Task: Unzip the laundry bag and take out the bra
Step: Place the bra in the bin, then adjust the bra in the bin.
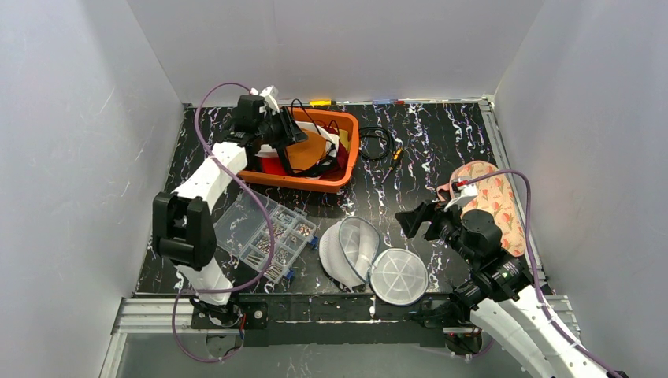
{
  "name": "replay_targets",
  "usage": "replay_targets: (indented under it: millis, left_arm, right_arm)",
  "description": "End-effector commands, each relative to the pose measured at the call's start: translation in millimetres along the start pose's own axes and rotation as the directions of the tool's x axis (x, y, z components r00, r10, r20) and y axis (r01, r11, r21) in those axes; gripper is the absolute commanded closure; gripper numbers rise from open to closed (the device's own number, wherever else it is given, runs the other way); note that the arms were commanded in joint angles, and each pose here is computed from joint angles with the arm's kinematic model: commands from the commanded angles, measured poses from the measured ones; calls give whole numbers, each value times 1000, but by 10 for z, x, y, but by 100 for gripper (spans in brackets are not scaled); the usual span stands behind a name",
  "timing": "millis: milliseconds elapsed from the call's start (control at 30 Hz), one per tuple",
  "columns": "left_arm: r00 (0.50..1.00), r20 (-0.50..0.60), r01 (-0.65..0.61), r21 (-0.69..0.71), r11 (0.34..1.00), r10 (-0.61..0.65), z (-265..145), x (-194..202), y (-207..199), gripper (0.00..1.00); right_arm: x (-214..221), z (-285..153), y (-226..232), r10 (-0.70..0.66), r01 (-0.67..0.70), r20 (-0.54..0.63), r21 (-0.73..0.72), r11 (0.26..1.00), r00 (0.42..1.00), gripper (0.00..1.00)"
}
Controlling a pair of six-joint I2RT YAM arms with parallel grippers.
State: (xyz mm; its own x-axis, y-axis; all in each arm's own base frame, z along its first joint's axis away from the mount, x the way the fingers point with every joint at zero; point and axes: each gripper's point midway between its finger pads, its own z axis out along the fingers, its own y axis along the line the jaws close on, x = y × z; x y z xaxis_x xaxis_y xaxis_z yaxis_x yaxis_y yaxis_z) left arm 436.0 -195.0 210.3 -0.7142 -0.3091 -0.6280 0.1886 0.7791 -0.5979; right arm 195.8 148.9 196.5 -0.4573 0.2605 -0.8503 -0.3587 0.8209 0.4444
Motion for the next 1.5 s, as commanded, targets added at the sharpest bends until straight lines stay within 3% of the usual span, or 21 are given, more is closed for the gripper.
replay_targets:
  millis: [0, 333, 1033, 1267, 1467]
  left_arm:
    - [998, -55, 9, -18, 1000, -10, 185, 46, 115, 65]
    - [998, -47, 36, 52, 998, -33, 580, -49, -9, 66]
    - [984, -160, 67, -61, 996, -76, 1154, 309, 359, 68]
    - [993, -106, 47, -8, 999, -48, 794, 88, 47, 67]
    - [999, -23, 26, 24, 999, -26, 111, -86, -315, 54]
  right_arm:
    - [-52, -29, 7, 17, -17, 27, 0, 1000, 999, 1]
    - [-3, -23, -58, 18, -19, 25, 24, 1000, 1000, 1]
    - [126, 23, -111, 36, -36, -3, 36, 999, 999, 1]
    - [26, -12, -70, 26, -26, 7, 34, 999, 1000, 1]
    - [-46, -42, -107, 23, -23, 6, 77, 997, 1000, 1]
